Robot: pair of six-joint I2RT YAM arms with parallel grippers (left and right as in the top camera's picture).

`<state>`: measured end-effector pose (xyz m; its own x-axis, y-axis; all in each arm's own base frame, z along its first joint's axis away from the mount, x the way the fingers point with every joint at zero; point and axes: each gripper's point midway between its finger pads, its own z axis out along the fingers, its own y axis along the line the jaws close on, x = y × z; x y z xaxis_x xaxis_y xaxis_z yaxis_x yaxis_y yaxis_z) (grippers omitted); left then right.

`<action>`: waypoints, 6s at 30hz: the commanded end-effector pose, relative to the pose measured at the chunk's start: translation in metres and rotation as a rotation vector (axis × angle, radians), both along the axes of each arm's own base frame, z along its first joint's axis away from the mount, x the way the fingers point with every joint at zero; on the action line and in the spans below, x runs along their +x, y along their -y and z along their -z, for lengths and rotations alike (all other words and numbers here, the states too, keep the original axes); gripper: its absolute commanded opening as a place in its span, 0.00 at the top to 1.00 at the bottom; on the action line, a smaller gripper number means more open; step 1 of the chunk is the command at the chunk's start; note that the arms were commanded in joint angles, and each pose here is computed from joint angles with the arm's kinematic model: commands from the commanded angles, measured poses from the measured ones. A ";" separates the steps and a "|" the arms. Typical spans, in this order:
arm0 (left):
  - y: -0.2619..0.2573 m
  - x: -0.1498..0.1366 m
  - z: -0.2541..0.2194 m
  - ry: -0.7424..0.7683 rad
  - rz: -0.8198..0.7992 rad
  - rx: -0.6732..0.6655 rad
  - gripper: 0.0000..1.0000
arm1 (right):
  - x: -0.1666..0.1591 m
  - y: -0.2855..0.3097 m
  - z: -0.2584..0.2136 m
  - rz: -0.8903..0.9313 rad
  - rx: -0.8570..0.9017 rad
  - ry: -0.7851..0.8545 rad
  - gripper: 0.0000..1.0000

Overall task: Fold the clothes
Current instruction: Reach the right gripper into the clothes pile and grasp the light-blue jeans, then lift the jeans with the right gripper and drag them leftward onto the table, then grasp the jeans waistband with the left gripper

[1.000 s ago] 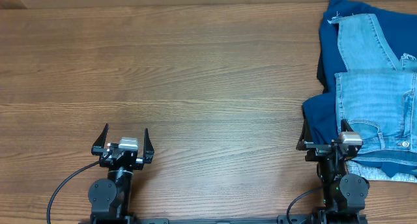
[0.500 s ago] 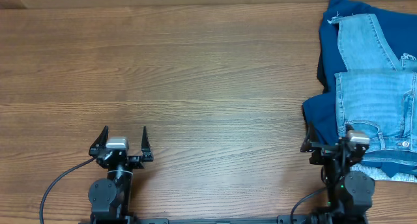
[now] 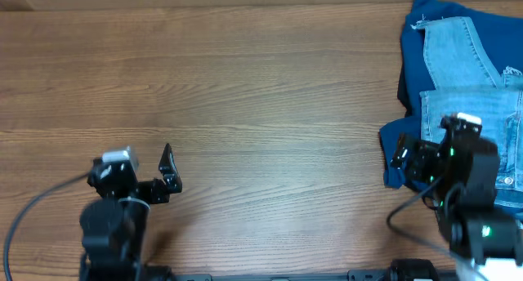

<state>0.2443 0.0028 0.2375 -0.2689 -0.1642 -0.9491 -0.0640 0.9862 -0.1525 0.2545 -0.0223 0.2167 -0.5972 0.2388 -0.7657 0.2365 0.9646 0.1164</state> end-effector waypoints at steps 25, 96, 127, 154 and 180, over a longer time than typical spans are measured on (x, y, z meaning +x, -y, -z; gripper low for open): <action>0.011 0.034 0.013 -0.370 0.045 -0.044 0.00 | 0.006 0.109 0.154 0.355 0.120 -0.846 0.01; 0.011 0.034 0.013 -0.371 0.045 -0.044 0.00 | 0.027 0.106 0.174 0.286 -0.019 -0.925 0.20; 0.011 0.034 0.012 -0.370 0.045 -0.044 0.00 | 0.120 -0.160 -0.041 -0.497 -0.021 -0.386 0.96; 0.019 0.034 0.012 -0.370 0.088 -0.070 0.00 | 0.165 -0.338 -0.053 -0.669 0.116 -0.033 0.00; 0.276 0.009 0.179 -1.054 0.419 -0.524 0.00 | 0.126 0.025 -0.064 0.111 0.059 -0.323 0.00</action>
<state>0.2624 -0.2577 0.0806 -0.9664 -0.0753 -0.2458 0.0829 0.8139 -0.5751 0.3801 -0.0499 0.2687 -0.7879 0.3601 -0.4995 0.3881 0.9202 0.0513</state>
